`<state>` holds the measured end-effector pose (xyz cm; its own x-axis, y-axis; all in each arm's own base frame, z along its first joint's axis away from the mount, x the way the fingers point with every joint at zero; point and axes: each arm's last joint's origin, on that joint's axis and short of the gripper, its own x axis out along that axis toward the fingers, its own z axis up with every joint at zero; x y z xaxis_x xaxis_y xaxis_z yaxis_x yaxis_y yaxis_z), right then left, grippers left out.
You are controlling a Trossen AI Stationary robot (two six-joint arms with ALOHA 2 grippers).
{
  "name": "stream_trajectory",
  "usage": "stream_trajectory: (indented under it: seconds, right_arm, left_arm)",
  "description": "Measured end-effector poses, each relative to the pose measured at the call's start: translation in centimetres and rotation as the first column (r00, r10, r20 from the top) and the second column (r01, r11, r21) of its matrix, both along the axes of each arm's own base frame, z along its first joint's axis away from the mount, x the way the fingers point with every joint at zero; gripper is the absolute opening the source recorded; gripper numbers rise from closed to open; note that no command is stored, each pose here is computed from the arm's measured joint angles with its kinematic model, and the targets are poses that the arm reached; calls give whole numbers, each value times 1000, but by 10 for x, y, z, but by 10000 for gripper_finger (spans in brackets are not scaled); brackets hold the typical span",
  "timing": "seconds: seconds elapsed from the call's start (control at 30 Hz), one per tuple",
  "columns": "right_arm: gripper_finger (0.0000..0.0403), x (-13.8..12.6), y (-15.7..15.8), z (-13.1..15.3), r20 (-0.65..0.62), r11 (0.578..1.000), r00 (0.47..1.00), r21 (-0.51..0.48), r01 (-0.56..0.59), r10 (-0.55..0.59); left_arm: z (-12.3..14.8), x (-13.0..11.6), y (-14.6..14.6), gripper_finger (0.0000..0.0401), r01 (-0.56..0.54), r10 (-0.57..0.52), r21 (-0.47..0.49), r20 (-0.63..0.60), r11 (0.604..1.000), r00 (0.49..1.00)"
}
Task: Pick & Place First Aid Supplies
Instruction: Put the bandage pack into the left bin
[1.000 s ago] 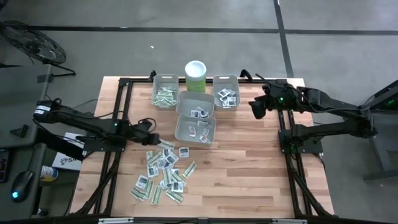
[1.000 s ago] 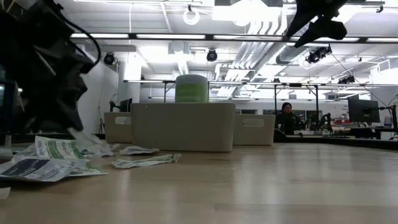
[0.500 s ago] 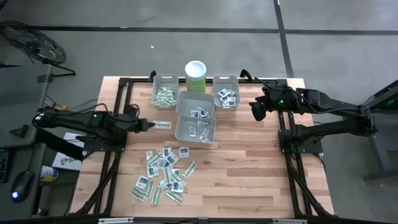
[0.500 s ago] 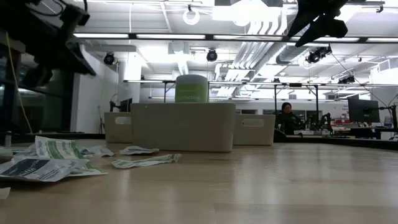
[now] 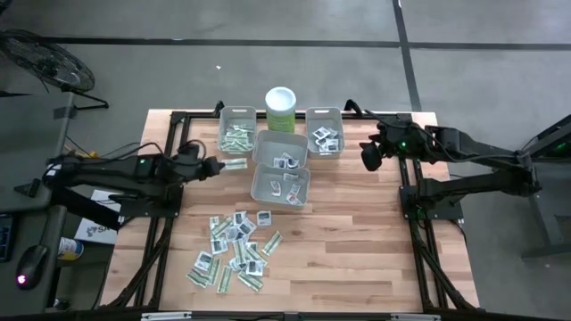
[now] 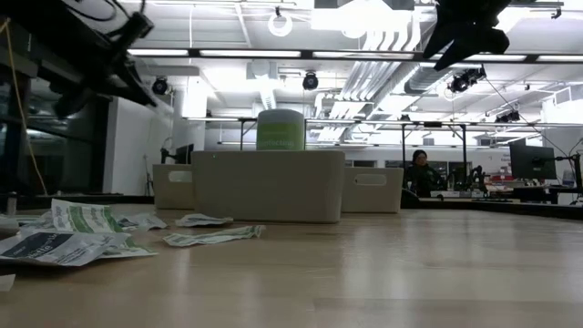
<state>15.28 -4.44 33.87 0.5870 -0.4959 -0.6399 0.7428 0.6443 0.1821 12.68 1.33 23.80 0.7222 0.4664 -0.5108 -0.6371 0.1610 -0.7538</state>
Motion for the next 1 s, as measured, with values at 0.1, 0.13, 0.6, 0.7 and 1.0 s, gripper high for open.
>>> stream_trajectory:
  seconds: [0.1,0.13,0.6,0.7,1.0]
  right_arm:
    - [199,-1,-3,0,-12,1000,1000,-6,-8,8]
    - [199,-1,-4,0,-16,1000,1000,-8,-11,11]
    - [199,-3,-12,-1,-53,998,997,-22,-64,63]
    - [199,-3,-12,-1,-59,997,996,-29,-72,71]
    - [199,-3,-11,-1,-78,992,990,-41,-117,114]
  left_arm:
    - [-1,10,14,0,-8,8,17,-17,1000,1000]
    - [-3,12,20,0,-22,23,16,-34,1000,999]
    - [-24,18,110,0,-45,42,-40,-85,998,996]
    - [-34,17,123,0,-28,20,-67,-111,997,994]
    - [-43,24,139,5,17,-21,-40,-100,999,995]
